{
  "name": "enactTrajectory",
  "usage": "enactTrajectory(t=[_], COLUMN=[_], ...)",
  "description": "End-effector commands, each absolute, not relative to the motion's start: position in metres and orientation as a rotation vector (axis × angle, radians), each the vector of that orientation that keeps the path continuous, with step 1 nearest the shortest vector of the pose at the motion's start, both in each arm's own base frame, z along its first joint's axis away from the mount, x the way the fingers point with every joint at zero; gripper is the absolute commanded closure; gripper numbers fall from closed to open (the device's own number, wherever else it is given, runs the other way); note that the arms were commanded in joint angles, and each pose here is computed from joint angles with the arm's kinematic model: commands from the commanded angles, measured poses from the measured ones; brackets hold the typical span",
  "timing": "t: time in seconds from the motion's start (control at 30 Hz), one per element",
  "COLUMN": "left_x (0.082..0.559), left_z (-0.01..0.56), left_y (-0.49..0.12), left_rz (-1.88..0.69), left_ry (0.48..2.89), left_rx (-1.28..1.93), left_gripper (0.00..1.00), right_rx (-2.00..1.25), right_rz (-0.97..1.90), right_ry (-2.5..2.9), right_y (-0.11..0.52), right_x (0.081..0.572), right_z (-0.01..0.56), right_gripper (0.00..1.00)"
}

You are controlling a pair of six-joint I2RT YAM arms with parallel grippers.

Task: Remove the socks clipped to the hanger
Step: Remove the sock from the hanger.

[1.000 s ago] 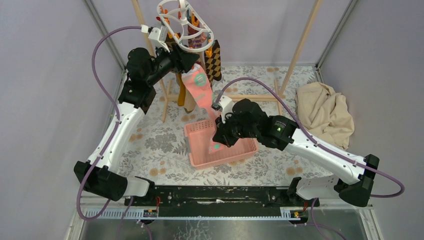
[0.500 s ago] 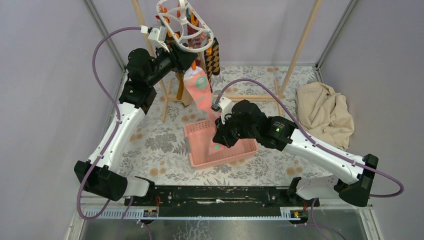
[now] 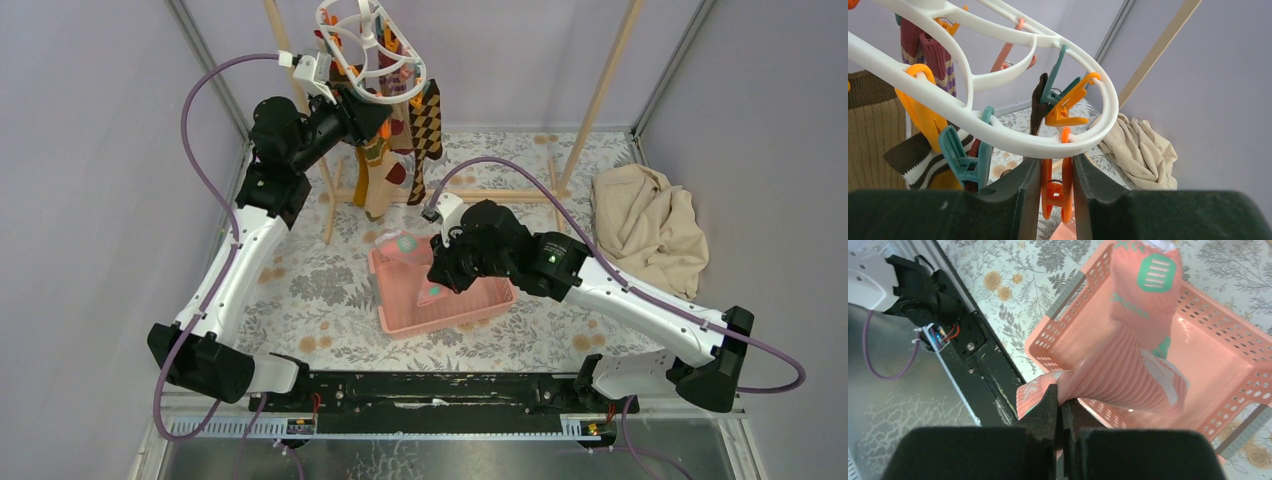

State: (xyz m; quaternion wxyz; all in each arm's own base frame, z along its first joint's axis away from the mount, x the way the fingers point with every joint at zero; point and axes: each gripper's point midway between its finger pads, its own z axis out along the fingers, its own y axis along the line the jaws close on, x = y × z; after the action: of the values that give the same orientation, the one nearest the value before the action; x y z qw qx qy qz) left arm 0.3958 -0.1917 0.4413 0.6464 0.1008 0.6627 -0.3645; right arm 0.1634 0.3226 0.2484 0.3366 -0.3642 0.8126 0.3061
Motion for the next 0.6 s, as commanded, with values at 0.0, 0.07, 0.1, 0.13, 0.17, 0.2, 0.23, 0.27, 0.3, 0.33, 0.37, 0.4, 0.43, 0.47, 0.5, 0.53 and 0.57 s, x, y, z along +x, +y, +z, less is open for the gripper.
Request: enactTrajectory(t=[0.0,0.07,0.1,0.13,0.17,0.2,0.23,0.27,0.3,0.33,0.37,0.4,0.43,0.47,0.5,0.53,0.57], left_x=[0.391,0.39,0.389,0.388,0.388,0.387,0.387,0.386,0.386,0.385,0.384,0.383,0.383,0.383,0.382,0.382,0.381], left_z=[0.455,0.452,0.45,0.449,0.446,0.445,0.444,0.441,0.438,0.436,0.433,0.431,0.428,0.427,0.426,0.424,0.423], left_y=[-0.184,-0.183,-0.183,-0.183,-0.183,-0.183,-0.183,-0.183,-0.182,-0.182,-0.182,-0.182,-0.181,-0.181,-0.18,-0.18,-0.179], left_rz=[-0.786,-0.78,-0.78,-0.776,-0.776,-0.774,-0.772,-0.77,-0.768,-0.767,-0.768,-0.768,-0.766,-0.766,-0.765,-0.763,-0.761], left_ry=[1.461,1.467,1.471,1.475,1.482,1.484,1.486,1.491,1.496,1.5,1.506,1.508,1.512,1.512,1.516,1.518,1.52], left_rx=[0.244,0.247,0.254,0.258,0.262,0.267,0.27,0.269,0.269,0.268,0.268,0.267,0.263,0.26,0.258,0.255,0.254], left_gripper=[0.92,0.84,0.78,0.69,0.57,0.49,0.43,0.37,0.34,0.32,0.3,0.28,0.26,0.25,0.24,0.21,0.04], right_rx=[-0.901,-0.885,-0.882,-0.866,-0.851,-0.838,-0.823,-0.809,-0.803,-0.798,-0.799,-0.799,-0.801,-0.803,-0.803,-0.802,-0.801], right_rz=[0.738,0.721,0.722,0.701,0.679,0.665,0.659,0.652,0.648,0.645,0.641,0.638,0.635,0.631,0.628,0.623,0.615], right_ry=[2.048,2.044,2.037,2.029,2.025,2.013,1.997,1.982,1.97,1.964,1.961,1.959,1.957,1.958,1.957,1.957,1.961], right_y=[0.326,0.325,0.325,0.323,0.319,0.316,0.313,0.309,0.307,0.305,0.303,0.302,0.302,0.301,0.3,0.3,0.299], right_x=[0.18,0.183,0.184,0.188,0.191,0.192,0.193,0.194,0.195,0.195,0.194,0.195,0.195,0.195,0.195,0.195,0.196], right_z=[0.269,0.272,0.274,0.277,0.28,0.285,0.291,0.297,0.302,0.306,0.309,0.311,0.313,0.314,0.315,0.315,0.314], right_gripper=[1.0,1.0,1.0,1.0,1.0,1.0,1.0,1.0,1.0,1.0,1.0,1.0,1.0,1.0,1.0,1.0,1.0])
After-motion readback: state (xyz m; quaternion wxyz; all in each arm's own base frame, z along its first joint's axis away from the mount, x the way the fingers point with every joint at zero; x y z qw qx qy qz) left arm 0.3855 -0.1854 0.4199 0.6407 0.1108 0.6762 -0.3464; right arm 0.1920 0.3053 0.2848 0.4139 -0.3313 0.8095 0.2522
